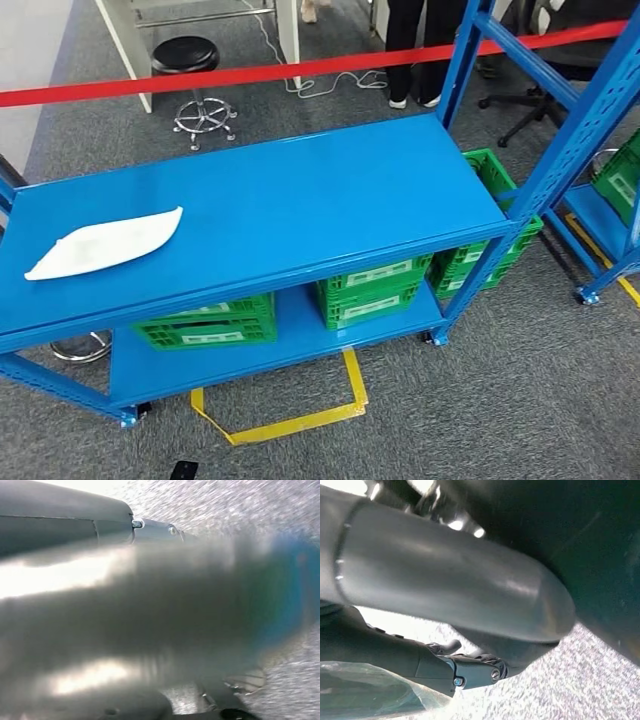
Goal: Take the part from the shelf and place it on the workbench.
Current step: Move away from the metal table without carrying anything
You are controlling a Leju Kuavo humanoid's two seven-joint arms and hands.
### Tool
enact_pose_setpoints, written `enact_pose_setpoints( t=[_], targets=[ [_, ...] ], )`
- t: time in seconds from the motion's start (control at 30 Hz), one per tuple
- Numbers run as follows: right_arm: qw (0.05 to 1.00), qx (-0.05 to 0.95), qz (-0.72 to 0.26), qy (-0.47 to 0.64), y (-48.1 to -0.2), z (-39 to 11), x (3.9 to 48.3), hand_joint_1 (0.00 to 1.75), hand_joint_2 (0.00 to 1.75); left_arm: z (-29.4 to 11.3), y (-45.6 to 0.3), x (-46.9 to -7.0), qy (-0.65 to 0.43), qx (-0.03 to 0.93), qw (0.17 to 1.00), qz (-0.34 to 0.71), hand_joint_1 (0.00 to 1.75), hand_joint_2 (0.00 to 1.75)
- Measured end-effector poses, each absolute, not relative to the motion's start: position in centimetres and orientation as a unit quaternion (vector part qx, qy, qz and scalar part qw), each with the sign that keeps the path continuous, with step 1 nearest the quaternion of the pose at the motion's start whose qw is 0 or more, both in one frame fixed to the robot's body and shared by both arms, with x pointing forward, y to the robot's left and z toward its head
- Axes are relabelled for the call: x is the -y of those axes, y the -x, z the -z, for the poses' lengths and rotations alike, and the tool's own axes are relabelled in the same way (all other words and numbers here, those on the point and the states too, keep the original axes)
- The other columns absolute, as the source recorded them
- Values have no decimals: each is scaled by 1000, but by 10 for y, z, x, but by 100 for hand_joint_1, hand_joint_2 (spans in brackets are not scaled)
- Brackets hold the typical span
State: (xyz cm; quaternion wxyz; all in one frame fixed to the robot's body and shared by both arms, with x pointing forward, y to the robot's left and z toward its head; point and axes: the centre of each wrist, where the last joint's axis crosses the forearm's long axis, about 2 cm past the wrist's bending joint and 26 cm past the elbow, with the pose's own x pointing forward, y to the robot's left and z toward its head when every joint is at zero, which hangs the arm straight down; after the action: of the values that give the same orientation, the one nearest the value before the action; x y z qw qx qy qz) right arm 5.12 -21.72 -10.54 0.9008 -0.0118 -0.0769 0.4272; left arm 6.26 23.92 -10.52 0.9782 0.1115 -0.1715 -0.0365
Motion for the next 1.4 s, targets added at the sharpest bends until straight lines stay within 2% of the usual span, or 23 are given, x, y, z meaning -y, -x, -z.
enact_pose_setpoints(
  t=[0.23, 0.5, 0.63, 0.7, 0.77, 0.83, 1.13, 1.4],
  targets=[
    [879, 70, -471, 20, -55, 104, 215, 0, 0, 100, -95, -244, -115, 146, 983, -3, 0, 175],
    [875, 66, -479, 27, -58, 104, 214, 0, 0, 97, -106, -246, -117, 137, 983, -14, 0, 175],
    [883, 43, -465, 50, -64, 103, 213, 0, 175, 88, -144, -261, -129, 101, 986, -24, 0, 175],
    [892, 40, -448, 47, -64, 103, 214, 0, 175, 87, -148, -267, -132, 98, 986, -23, 0, 87],
    [902, 42, -428, 42, -64, 103, 216, 0, 87, 87, -150, -271, -132, 103, 986, -27, 0, 0],
    [910, 41, -411, 37, -61, 104, 218, 0, 0, 86, -153, -276, -133, 109, 985, -30, 0, 0],
    [941, 26, -339, 8, -29, 109, 226, 0, 0, 87, -149, -294, -134, 136, 981, -37, 0, 0],
    [960, 57, -275, 12, -40, 109, 238, 0, 0, 101, -97, -294, -112, 106, 988, -28, 0, 0]
  ],
)
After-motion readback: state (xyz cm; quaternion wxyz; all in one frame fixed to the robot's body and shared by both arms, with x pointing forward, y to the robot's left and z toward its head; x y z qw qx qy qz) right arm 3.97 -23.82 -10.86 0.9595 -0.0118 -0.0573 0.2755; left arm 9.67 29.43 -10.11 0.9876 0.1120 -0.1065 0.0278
